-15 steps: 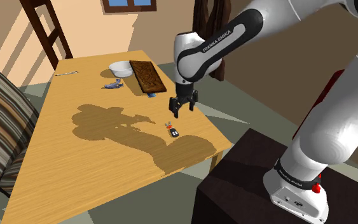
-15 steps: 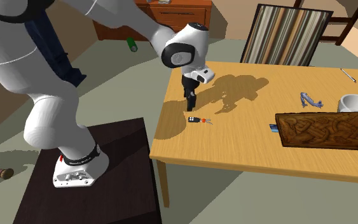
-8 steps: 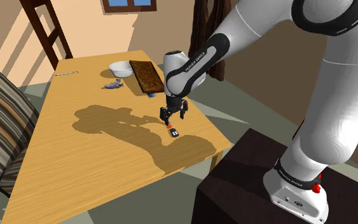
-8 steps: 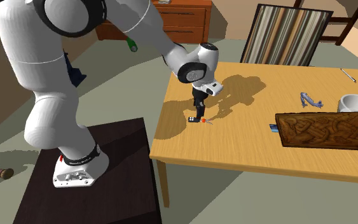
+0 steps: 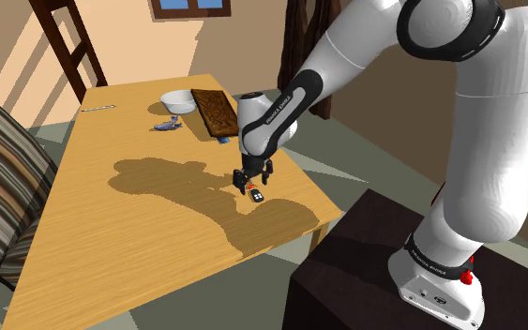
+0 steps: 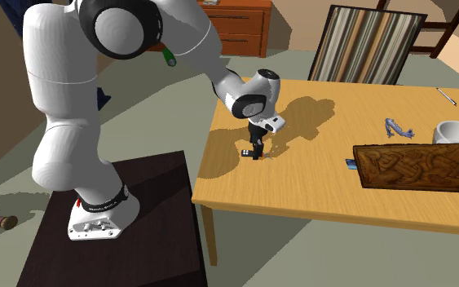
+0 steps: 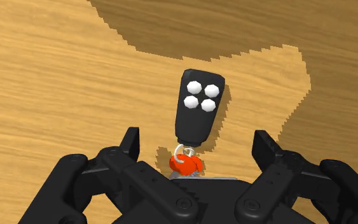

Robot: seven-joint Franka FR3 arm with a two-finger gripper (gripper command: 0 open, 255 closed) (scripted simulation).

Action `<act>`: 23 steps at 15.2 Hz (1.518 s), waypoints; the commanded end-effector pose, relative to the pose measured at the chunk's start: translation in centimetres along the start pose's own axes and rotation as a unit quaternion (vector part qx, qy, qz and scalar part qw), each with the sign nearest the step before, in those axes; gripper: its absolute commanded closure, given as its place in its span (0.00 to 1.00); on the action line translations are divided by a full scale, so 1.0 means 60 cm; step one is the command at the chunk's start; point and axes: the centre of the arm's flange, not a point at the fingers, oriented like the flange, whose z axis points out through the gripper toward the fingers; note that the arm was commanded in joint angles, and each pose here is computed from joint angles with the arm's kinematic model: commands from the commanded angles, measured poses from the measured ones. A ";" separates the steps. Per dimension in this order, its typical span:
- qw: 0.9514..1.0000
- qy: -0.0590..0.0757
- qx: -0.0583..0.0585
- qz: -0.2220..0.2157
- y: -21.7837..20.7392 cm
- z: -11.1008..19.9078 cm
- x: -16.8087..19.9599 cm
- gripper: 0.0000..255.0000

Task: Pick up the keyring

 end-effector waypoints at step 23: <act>1.000 0.000 0.000 0.000 -0.001 -0.083 -0.003 1.00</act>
